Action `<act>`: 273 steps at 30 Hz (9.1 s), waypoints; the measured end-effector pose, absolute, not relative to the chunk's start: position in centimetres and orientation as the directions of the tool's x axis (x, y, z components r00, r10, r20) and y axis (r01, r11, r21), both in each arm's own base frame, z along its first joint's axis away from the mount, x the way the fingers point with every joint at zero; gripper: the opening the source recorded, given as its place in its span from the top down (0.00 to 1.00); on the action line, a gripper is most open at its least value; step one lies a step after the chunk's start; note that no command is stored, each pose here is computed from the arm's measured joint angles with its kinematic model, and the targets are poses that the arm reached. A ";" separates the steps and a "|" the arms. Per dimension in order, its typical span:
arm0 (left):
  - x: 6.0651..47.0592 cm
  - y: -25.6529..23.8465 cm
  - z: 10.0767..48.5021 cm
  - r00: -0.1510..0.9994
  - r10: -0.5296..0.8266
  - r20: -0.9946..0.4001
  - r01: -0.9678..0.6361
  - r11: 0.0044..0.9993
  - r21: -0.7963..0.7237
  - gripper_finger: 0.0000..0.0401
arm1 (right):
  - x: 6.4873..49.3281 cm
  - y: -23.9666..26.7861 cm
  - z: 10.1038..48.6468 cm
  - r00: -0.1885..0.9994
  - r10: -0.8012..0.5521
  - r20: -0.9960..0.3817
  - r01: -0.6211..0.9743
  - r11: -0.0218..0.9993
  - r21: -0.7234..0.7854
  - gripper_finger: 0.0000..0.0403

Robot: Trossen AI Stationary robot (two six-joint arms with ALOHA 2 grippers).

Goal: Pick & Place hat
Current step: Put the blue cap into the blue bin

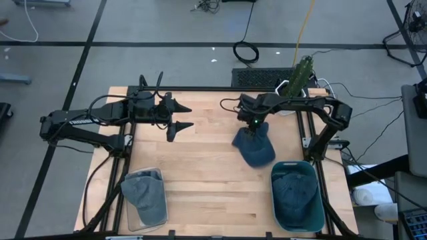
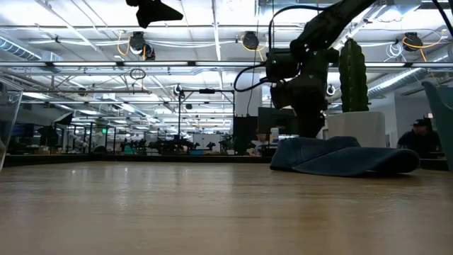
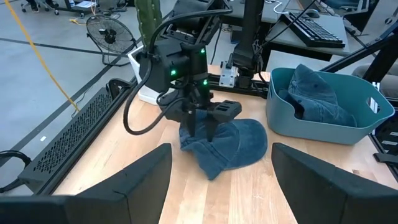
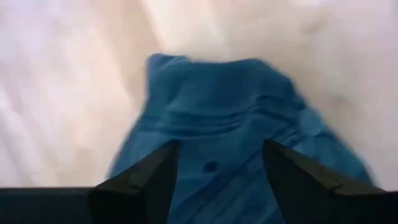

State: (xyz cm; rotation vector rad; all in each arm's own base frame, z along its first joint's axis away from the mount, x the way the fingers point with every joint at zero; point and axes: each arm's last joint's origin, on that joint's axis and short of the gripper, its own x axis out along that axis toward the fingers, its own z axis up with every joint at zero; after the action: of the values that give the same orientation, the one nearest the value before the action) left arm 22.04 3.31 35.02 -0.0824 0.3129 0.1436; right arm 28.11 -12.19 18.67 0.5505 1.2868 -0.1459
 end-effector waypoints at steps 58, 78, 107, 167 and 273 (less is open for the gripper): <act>22.0 3.3 35.0 0.941 0.128 -0.312 -0.153 0.986 -0.058 0.30 | 25.3 -2.0 29.5 0.635 0.217 -0.742 -0.107 0.975 0.193 1.00; 22.0 3.3 35.0 0.941 0.128 -0.312 -0.153 0.986 -0.058 0.30 | 18.2 7.7 36.2 0.787 0.389 -0.478 -0.049 0.813 0.581 1.00; 22.0 3.3 35.0 0.941 0.128 -0.312 -0.153 0.986 -0.058 0.30 | 17.3 14.9 33.8 -0.034 0.464 -0.885 0.704 0.640 0.308 1.00; 22.0 3.3 35.0 0.941 0.128 -0.312 -0.153 0.986 -0.058 0.30 | 13.6 21.5 26.2 0.086 -0.006 -0.996 0.817 0.573 0.067 0.94; 22.0 3.3 35.0 0.941 0.128 -0.312 -0.153 0.986 -0.058 0.30 | 14.2 21.7 23.7 -0.162 -0.002 -0.987 0.255 0.966 -0.044 1.00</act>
State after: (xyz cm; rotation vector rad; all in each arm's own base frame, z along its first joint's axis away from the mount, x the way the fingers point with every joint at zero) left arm 22.03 3.30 35.02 -0.0824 0.3127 0.1433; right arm 14.20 21.73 23.72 0.1909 1.7218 -0.2289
